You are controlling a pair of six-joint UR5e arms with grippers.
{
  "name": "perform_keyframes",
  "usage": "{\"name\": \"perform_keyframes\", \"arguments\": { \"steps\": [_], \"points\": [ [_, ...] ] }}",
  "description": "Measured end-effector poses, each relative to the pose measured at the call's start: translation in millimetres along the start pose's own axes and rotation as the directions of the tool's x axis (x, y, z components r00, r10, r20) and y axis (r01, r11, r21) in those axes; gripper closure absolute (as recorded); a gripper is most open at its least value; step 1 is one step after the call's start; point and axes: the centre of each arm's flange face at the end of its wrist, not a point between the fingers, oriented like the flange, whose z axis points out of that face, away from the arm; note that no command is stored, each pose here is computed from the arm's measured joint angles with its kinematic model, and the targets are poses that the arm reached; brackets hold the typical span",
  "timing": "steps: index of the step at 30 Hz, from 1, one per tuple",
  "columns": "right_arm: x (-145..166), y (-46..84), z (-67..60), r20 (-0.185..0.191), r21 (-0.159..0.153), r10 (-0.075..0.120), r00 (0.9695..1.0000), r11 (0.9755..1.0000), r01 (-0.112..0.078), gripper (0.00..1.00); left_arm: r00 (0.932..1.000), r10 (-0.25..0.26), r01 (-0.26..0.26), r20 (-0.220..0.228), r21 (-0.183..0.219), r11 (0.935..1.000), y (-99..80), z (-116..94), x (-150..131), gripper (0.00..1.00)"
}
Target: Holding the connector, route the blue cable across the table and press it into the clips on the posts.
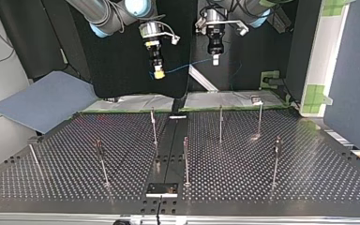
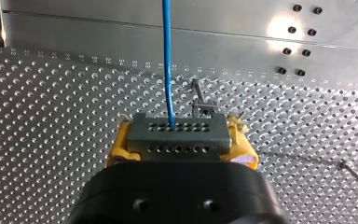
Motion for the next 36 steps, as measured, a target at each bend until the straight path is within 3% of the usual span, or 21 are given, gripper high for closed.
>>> {"name": "perform_keyframes", "arguments": {
  "steps": [33, 36],
  "points": [
    [0.6, -0.9, 0.3, -0.002, 0.001, 0.000, 1.0000, 1.0000, 0.000, 1.00, 0.9997, 0.016, -0.017, -0.020, -0.012, 0.9998, 0.7, 5.8, 1.3, 1.00],
    [0.5, -0.9, 0.2, -0.002, 0.001, 0.000, 1.0000, 1.0000, 0.000, 1.00, 0.9990, 0.032, -0.033, -0.031, -0.027, 0.9991, 5.9, 4.8, 2.3, 1.00]
  ]
}}
